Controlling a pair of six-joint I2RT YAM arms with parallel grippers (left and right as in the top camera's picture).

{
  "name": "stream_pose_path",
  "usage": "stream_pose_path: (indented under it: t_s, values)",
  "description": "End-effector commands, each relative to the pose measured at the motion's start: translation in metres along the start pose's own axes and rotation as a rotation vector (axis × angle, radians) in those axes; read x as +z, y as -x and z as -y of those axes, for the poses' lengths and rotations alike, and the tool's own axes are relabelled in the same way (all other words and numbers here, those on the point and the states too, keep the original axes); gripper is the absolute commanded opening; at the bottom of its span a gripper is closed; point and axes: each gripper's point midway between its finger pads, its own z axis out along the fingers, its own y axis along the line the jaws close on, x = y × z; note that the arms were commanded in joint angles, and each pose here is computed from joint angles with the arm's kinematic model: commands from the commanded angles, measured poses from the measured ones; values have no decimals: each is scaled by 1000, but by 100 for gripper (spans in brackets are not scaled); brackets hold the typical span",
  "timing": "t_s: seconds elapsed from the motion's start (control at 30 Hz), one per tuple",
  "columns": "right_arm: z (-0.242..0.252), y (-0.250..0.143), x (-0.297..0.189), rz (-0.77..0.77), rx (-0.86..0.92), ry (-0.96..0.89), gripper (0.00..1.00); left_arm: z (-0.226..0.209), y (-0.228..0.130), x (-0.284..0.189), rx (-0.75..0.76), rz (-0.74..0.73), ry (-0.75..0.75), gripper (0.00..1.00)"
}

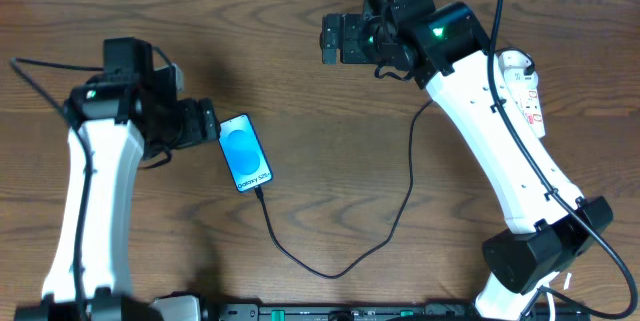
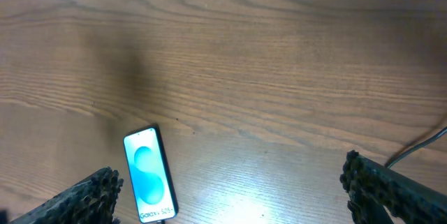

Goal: Plug charger to phone and switch on socket
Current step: 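Release the phone and raise the left gripper above it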

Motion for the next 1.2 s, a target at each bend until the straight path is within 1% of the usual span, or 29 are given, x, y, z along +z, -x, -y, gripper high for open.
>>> stream_pose_path:
  t_s: [0.0, 0.13, 0.2, 0.33, 0.5, 0.67, 0.93, 1.17]
  values:
    - [-3, 3, -8, 19, -2, 4, 99, 4, -1, -30, 93, 87, 7, 91]
    - [-3, 3, -8, 18, -2, 4, 99, 20, -4, -53, 188, 172, -10, 91]
    - [-3, 3, -8, 18, -2, 4, 99, 23, -4, -59, 220, 203, 7, 91]
    - [-3, 2, -8, 15, -2, 2, 99, 23, -4, -60, 270, 218, 94, 91]
    - [4, -3, -8, -3, -2, -30, 99, 32, -2, -59, 313, 232, 107, 91]
    - [13, -9, -9, -22, -2, -75, 99, 38, 8, -61, 321, 280, 95, 91]
    - [18, -19, -10, -62, -4, -96, 99, 38, 9, -61, 321, 282, 94, 91]
    - [39, -35, -14, -122, -31, -201, 99, 39, 8, -61, 319, 281, 87, 91]
